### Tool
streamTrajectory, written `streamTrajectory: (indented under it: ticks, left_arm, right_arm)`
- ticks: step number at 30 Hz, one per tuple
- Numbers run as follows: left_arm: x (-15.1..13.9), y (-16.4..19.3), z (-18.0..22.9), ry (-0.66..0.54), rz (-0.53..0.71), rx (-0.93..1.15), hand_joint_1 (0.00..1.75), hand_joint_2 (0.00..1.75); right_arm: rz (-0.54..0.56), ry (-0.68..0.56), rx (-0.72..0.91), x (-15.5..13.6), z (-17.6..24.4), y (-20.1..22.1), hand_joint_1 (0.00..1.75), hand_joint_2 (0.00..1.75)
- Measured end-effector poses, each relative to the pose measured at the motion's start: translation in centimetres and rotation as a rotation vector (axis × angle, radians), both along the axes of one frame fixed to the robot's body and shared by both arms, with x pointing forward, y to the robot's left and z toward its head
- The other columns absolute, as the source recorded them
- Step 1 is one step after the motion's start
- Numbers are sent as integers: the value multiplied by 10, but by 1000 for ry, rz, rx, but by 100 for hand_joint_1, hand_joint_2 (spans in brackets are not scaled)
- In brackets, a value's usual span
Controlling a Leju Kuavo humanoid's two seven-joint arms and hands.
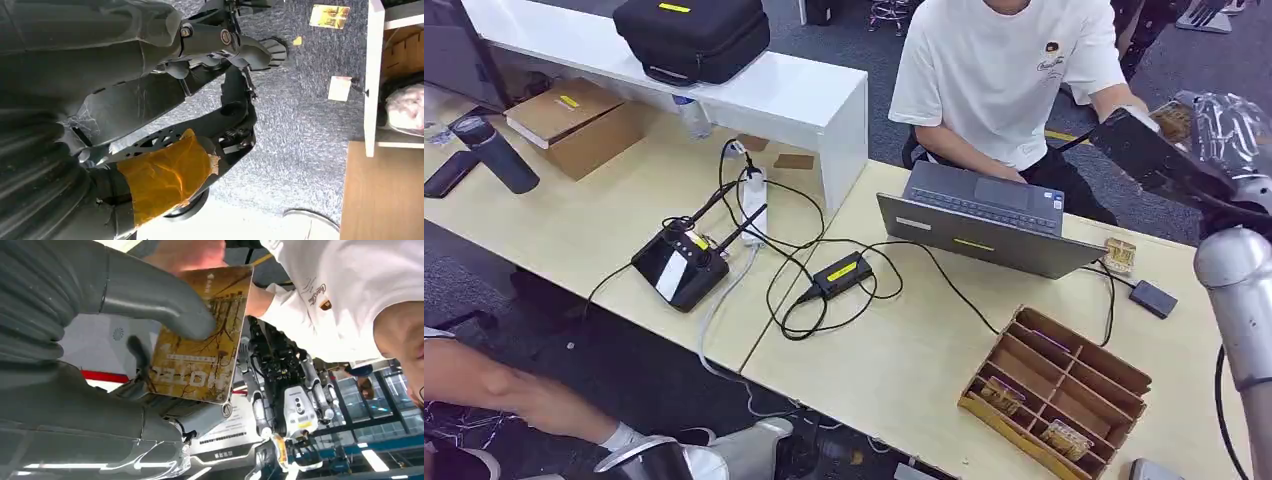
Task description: Pass the card to the sensor for recognition and then transmit it.
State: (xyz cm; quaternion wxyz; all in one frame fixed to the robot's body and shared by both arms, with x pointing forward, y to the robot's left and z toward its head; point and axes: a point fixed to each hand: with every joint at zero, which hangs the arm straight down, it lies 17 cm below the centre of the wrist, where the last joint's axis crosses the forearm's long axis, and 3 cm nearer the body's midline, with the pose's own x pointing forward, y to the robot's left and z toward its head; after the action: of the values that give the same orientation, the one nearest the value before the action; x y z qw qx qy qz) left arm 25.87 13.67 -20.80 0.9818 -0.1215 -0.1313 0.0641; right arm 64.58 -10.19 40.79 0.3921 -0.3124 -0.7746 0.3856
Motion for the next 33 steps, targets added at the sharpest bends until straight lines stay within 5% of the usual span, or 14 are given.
streamTrajectory:
  ticks: [15,33]
  left_arm:
    - [-4,-7,1,8,-9,-39,0,175]
    - [-7,1,-2,3,29,-39,0,175]
  right_arm:
    - [-8,0,11,1,-10,-10,175,175]
    - [-61,23,57,2,-65,-85,175,175]
